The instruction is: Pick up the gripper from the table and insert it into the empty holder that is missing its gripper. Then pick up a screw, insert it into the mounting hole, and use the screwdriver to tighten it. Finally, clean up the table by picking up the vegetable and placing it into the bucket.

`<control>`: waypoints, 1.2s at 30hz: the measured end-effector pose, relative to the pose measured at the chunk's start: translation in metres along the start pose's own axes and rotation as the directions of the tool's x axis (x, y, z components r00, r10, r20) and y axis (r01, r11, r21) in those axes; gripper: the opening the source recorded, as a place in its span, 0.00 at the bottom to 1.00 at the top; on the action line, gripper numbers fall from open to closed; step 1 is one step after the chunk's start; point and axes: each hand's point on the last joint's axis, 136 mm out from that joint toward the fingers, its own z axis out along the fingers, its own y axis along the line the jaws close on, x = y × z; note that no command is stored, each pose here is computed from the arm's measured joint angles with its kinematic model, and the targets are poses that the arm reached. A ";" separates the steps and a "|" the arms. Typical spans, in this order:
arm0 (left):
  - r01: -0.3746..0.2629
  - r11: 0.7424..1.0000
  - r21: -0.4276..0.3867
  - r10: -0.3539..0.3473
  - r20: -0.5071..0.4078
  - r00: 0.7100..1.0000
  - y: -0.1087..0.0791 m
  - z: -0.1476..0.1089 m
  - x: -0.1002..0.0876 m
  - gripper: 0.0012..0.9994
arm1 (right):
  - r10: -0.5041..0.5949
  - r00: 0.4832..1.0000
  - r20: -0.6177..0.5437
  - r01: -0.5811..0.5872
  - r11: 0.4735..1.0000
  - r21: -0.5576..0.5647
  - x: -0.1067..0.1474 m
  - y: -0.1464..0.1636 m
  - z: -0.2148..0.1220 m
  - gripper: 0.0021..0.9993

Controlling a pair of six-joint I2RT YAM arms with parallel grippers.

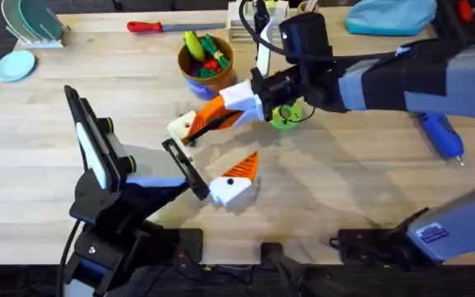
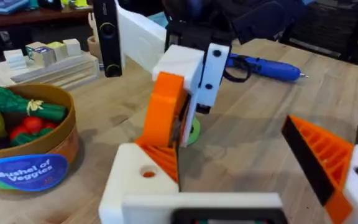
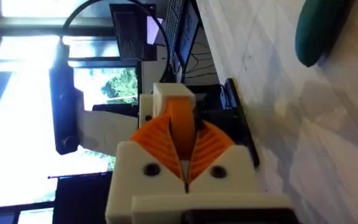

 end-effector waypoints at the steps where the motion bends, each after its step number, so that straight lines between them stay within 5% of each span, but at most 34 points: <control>1: 0.000 1.000 0.000 0.000 0.000 1.000 0.000 0.000 0.000 0.99 | 0.000 1.000 -0.001 0.000 1.000 -0.001 0.000 0.000 0.000 0.01; 8: 0.001 1.000 0.000 -0.001 -0.003 1.000 0.000 0.000 0.001 0.99 | 0.003 1.000 -0.006 -0.003 1.000 -0.004 0.001 0.001 0.000 0.01; 13: 0.000 1.000 0.004 0.000 -0.003 1.000 -0.001 0.000 0.001 0.99 | 0.015 1.000 -0.012 -0.015 1.000 -0.005 0.001 -0.002 0.001 0.19; 36: -0.029 0.994 0.101 0.030 -0.008 1.000 -0.018 0.000 0.002 0.99 | 0.037 0.998 -0.045 -0.039 0.998 -0.045 0.004 -0.003 -0.007 0.48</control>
